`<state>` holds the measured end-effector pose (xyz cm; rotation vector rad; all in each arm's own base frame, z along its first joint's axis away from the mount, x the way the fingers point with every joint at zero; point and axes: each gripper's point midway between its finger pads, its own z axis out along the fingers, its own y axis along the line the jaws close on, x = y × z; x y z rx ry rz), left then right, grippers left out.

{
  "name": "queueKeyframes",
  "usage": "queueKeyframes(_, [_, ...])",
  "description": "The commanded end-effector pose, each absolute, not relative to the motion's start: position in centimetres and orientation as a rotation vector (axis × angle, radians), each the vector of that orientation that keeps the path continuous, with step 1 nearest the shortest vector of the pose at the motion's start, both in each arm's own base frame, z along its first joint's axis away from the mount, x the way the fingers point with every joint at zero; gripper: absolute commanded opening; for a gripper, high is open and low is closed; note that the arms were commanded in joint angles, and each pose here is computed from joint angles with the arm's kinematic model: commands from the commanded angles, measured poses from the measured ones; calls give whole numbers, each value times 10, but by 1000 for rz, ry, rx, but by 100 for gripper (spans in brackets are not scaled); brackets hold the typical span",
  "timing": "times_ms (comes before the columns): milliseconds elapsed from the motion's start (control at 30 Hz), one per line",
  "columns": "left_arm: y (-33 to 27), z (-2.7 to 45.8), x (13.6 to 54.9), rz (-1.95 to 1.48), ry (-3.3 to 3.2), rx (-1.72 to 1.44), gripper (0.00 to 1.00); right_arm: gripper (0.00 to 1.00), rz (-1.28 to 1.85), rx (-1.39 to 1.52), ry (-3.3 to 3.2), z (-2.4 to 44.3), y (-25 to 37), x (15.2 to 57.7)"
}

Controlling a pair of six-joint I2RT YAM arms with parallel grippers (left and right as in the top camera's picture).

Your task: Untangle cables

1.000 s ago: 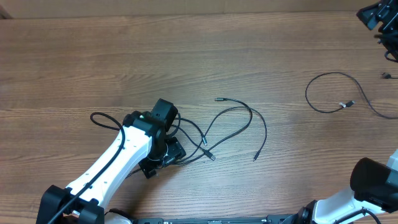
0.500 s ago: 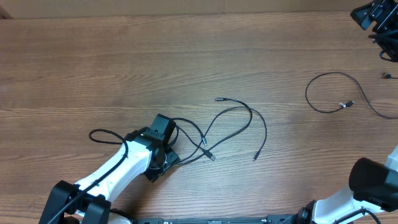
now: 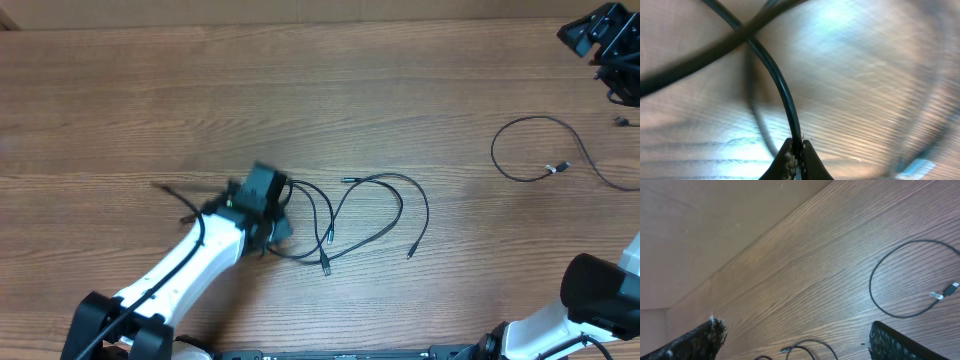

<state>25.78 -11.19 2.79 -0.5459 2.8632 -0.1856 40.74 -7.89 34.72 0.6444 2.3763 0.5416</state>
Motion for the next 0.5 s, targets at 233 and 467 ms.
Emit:
queueKeyframes(233, [-162,230,366,-642,2508,-119,4,92,562,379,2458,346,-21,410])
queueKeyframes(467, [-175,315,369,-964,2363,-73,4,95,682,230,2478,349,21,406])
